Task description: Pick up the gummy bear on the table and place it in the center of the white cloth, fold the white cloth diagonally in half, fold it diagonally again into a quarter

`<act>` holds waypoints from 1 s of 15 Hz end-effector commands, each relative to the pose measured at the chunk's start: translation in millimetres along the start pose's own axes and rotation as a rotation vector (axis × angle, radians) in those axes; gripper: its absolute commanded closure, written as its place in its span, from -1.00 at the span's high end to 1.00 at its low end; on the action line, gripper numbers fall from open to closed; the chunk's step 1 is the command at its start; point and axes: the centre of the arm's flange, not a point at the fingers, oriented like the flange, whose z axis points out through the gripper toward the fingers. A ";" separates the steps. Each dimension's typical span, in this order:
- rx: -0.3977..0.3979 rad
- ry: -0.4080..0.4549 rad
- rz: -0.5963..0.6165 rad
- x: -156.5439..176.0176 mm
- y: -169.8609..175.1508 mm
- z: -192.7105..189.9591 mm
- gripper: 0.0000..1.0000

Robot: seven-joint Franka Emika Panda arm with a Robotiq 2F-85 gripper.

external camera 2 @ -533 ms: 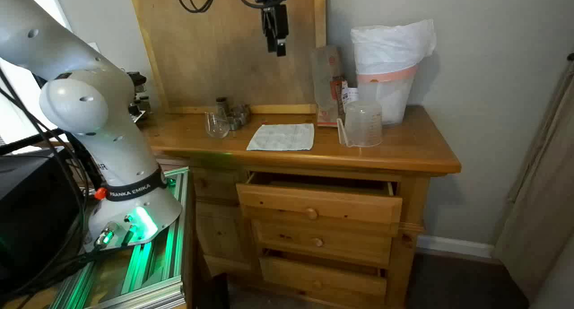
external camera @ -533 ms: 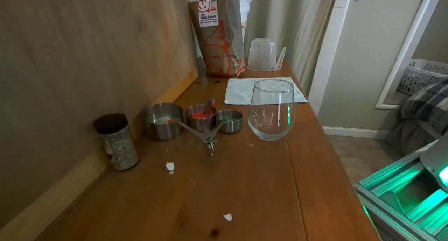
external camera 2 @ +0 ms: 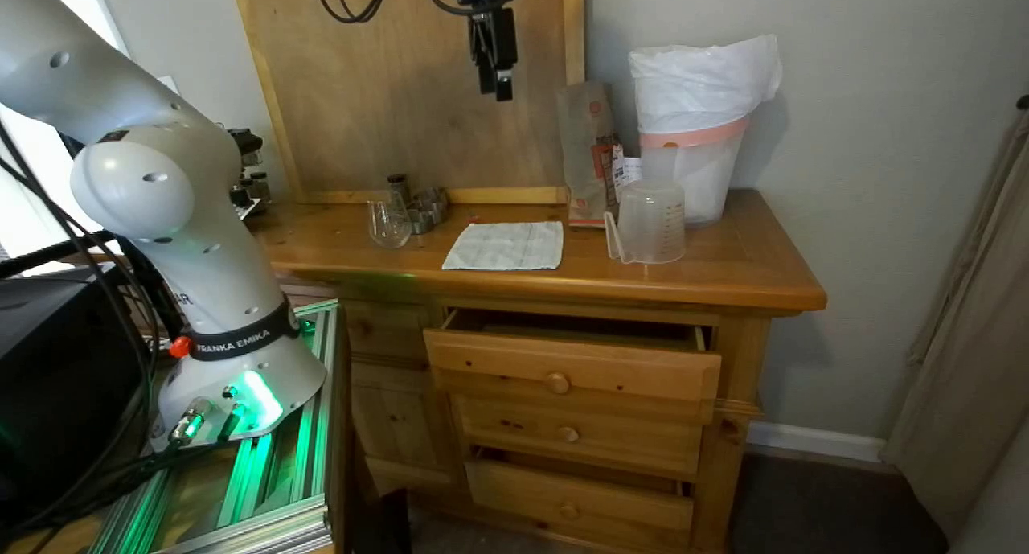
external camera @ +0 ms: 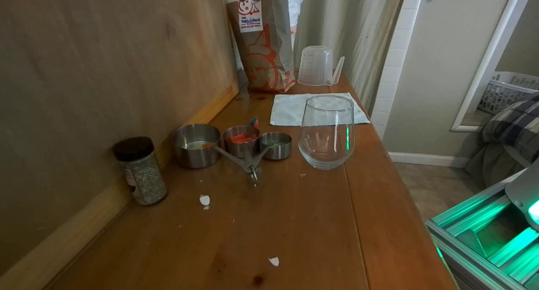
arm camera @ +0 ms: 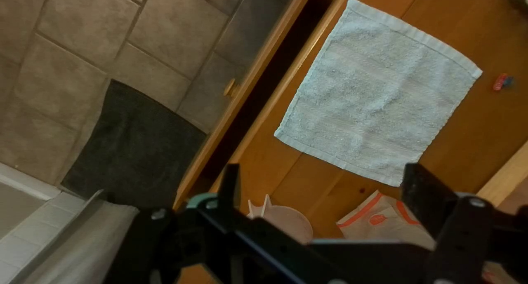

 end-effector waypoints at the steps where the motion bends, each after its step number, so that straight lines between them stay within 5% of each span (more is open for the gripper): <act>1: 0.000 0.000 0.000 0.0 0.0 0.0 1.00; 5: -0.034 -0.056 -0.094 -0.1 -30.7 13.2 1.00; 11: -0.064 -0.172 -0.372 -16.7 -135.3 53.6 1.00; 15: -0.089 -0.123 -0.467 -25.2 -202.1 88.5 1.00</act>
